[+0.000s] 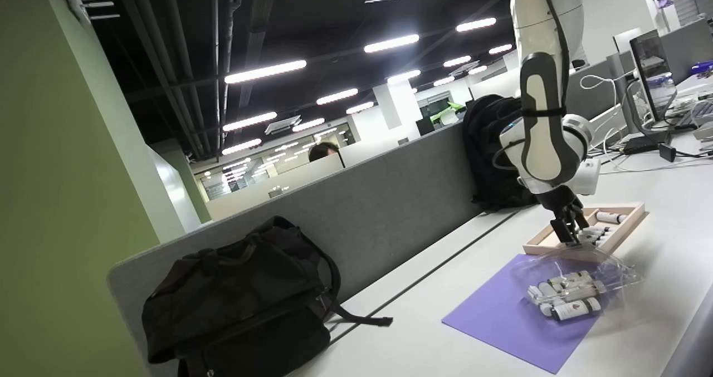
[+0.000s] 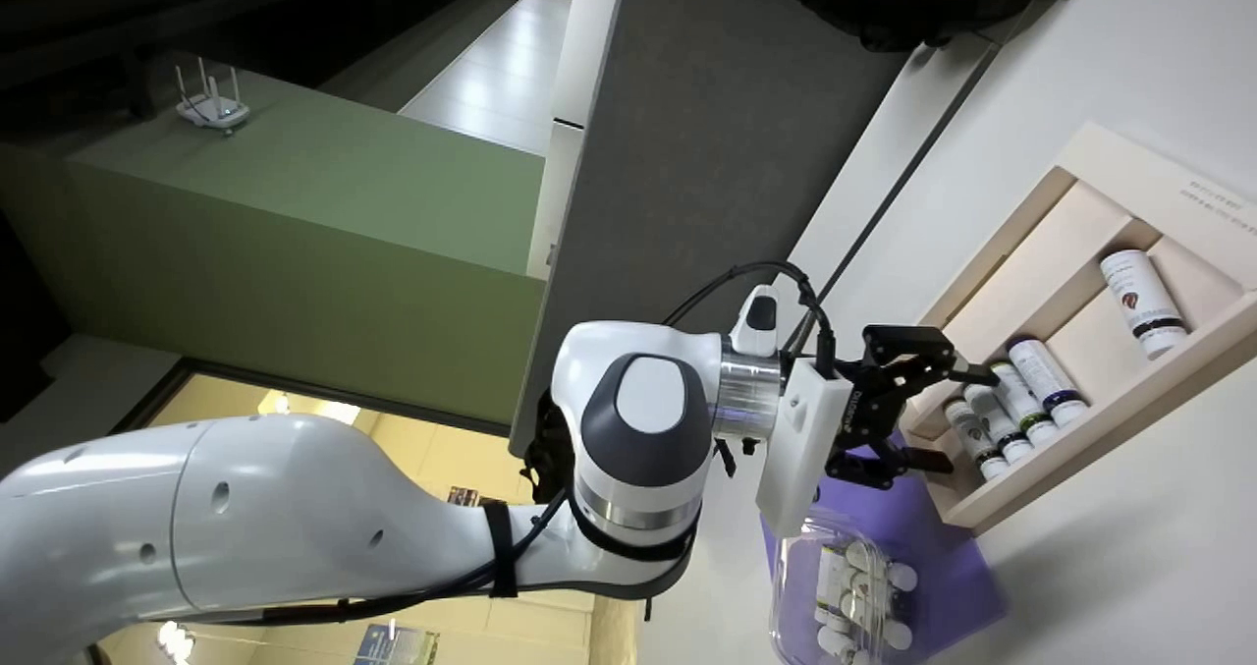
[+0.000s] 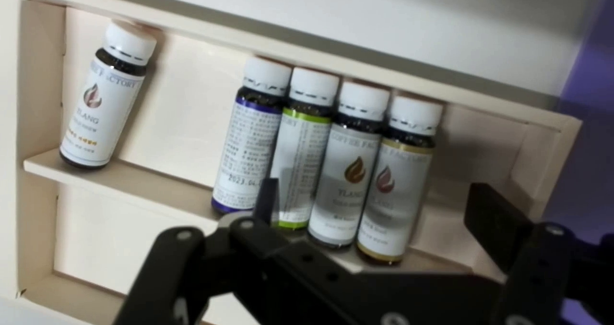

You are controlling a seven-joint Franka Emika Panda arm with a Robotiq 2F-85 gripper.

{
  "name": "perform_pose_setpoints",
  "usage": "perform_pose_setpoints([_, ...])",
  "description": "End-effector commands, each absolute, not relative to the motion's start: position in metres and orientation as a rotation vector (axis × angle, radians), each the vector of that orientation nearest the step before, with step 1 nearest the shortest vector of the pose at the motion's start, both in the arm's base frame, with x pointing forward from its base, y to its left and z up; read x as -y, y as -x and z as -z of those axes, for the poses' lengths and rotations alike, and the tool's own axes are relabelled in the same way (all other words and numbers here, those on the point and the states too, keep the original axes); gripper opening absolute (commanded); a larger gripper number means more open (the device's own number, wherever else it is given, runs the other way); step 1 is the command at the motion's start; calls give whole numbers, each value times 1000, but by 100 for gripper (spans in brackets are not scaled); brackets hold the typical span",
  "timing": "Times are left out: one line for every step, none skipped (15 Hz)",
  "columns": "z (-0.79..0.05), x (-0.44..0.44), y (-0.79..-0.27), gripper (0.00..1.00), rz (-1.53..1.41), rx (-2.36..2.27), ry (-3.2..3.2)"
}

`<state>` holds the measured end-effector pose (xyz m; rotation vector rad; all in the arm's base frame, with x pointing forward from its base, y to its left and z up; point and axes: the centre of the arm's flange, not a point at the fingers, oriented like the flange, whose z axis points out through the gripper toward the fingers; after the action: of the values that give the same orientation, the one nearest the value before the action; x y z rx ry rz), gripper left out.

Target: Take a bottle from the tray and put it on the purple mat

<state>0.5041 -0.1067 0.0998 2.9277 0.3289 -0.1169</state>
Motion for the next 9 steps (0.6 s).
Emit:
perform_pose_setpoints([-100,107,-499,74,100,-278,-2932])
perform_pose_setpoints([-101,107,-499,68,96,-275,-2930])
perform_pose_setpoints([-103,107,-499,61,88,-272,-2929])
perform_pose_setpoints([-105,107,-500,54,80,-271,-2930])
perform_pose_setpoints([-107,107,-500,49,74,-269,-2931])
perform_pose_setpoints([-108,108,-500,43,70,-268,-2931])
perform_pose_setpoints([-108,108,-500,37,64,-268,-2932])
perform_pose_setpoints([-110,109,-500,32,61,-264,-2935])
perform_pose_setpoints([-113,109,-501,31,59,-263,-2940])
